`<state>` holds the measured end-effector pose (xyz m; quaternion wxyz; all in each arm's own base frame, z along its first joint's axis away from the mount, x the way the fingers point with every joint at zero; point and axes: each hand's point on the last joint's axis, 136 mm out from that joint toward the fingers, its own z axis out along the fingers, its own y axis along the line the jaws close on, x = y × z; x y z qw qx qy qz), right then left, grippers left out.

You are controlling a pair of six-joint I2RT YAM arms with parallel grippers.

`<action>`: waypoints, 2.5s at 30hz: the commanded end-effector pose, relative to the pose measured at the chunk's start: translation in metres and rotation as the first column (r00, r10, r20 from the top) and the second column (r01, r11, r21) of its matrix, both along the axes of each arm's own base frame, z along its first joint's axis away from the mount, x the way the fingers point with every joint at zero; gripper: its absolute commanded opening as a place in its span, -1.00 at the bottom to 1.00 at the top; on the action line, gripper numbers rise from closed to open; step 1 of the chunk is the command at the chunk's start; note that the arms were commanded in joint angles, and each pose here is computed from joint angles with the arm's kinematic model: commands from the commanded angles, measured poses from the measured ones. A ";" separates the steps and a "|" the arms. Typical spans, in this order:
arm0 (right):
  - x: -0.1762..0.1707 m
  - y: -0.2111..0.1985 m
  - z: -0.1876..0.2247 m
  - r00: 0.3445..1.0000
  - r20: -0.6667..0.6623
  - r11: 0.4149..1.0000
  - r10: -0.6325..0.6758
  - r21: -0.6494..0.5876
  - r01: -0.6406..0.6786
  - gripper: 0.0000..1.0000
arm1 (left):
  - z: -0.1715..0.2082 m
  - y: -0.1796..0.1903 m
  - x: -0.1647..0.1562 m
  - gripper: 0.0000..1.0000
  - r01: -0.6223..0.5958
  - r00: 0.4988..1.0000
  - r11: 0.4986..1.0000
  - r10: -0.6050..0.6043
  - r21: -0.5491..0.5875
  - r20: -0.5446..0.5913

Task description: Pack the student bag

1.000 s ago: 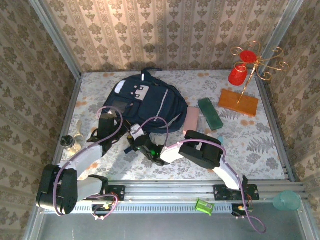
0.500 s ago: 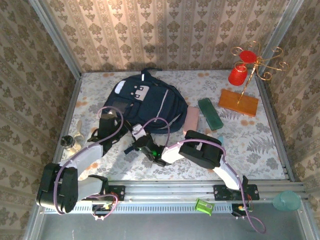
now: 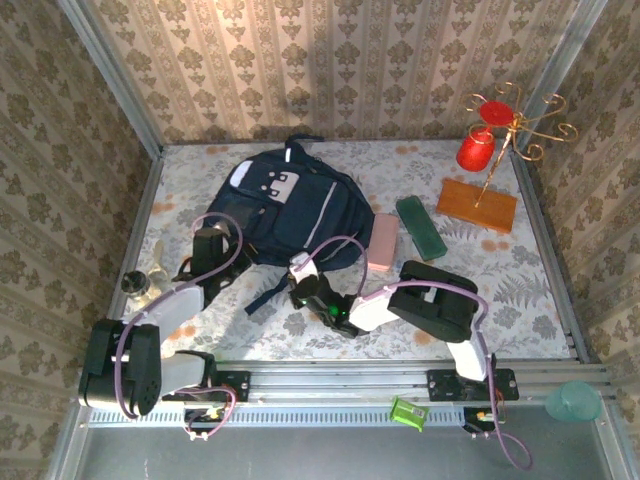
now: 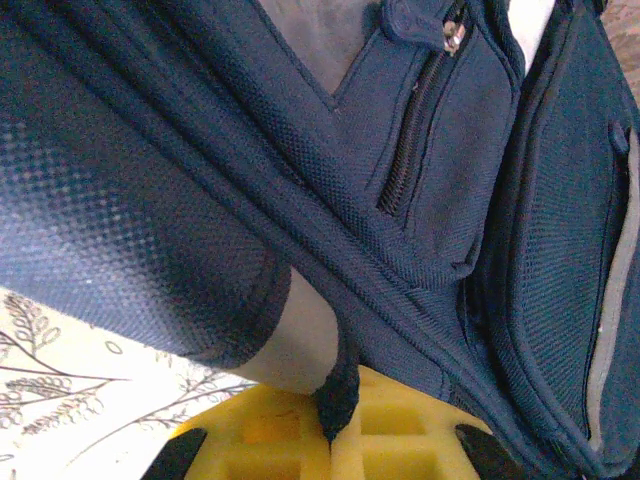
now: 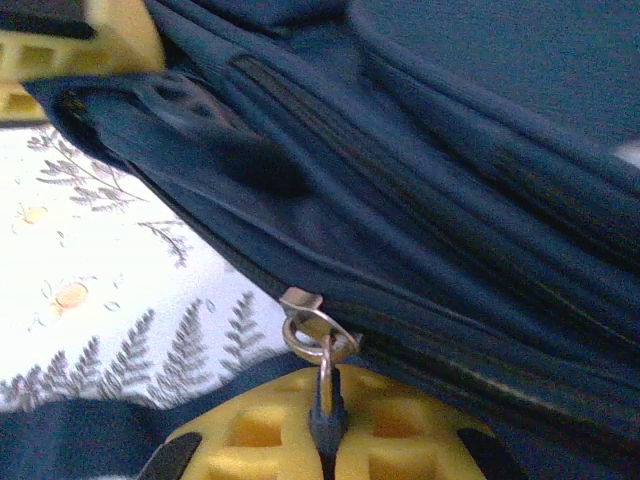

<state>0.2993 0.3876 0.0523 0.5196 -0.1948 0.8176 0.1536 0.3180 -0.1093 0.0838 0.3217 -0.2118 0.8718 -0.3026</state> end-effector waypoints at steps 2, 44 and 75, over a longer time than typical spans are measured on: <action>-0.004 -0.036 0.002 0.995 -0.060 0.997 -0.077 -0.008 0.077 -1.00 | 0.006 0.023 0.012 -1.00 -0.049 0.996 0.997 0.045 0.055 0.071; -0.042 -0.061 0.070 0.794 -0.478 0.925 0.375 0.248 -0.288 -1.00 | 0.090 -0.062 -0.014 0.14 0.341 0.558 0.707 -0.683 0.620 0.471; -0.023 -0.084 0.078 0.778 -0.559 0.953 0.288 0.245 -0.177 -1.00 | 0.030 -0.143 -0.058 -0.87 0.364 -0.008 -0.016 -1.000 0.931 -0.015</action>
